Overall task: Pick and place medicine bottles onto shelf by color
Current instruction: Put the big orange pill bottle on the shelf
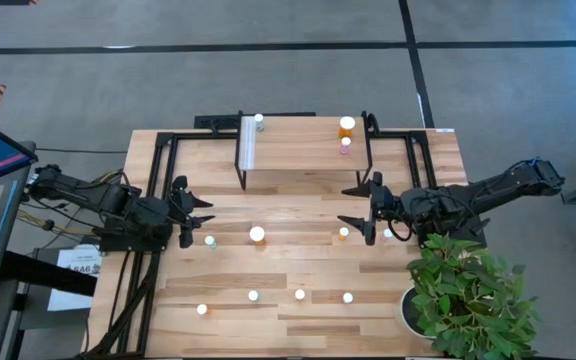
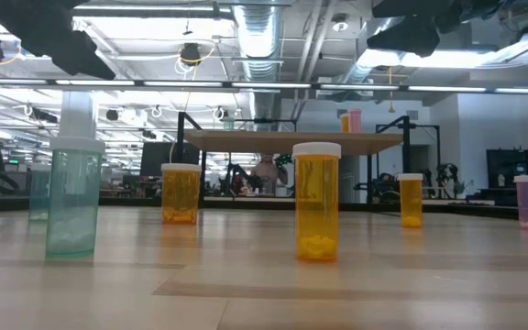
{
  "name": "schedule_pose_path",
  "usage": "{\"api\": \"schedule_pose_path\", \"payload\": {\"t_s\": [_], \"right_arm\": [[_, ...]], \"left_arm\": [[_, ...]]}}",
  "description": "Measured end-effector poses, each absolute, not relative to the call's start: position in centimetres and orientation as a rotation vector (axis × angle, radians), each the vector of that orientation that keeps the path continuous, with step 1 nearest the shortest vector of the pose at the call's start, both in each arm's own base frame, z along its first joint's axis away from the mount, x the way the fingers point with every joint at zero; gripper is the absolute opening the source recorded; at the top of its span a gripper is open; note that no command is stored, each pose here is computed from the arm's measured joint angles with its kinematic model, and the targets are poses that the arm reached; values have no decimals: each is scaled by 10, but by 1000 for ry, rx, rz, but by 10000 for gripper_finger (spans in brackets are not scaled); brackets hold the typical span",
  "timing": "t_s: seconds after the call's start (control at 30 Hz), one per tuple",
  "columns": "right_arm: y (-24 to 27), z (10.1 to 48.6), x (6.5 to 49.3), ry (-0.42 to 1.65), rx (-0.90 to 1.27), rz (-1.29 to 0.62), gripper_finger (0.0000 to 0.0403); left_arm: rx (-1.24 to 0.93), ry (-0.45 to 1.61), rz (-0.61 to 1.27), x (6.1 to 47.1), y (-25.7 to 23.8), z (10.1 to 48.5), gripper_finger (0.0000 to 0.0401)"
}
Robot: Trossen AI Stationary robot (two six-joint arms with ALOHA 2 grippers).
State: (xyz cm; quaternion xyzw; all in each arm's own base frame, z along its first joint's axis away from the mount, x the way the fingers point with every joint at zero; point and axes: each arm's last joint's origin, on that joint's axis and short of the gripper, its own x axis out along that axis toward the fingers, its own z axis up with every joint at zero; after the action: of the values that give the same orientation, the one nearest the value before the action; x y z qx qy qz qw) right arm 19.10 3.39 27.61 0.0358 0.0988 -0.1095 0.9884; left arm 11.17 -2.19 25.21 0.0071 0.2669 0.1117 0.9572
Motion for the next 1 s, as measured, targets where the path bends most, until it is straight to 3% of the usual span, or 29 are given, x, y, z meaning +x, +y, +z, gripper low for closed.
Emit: {"api": "schedule_pose_path", "payload": {"t_s": [1.0], "right_arm": [[23,262,209,256,60,-296,357]], "left_arm": [[15,541,227,112,-22,252,139]]}}
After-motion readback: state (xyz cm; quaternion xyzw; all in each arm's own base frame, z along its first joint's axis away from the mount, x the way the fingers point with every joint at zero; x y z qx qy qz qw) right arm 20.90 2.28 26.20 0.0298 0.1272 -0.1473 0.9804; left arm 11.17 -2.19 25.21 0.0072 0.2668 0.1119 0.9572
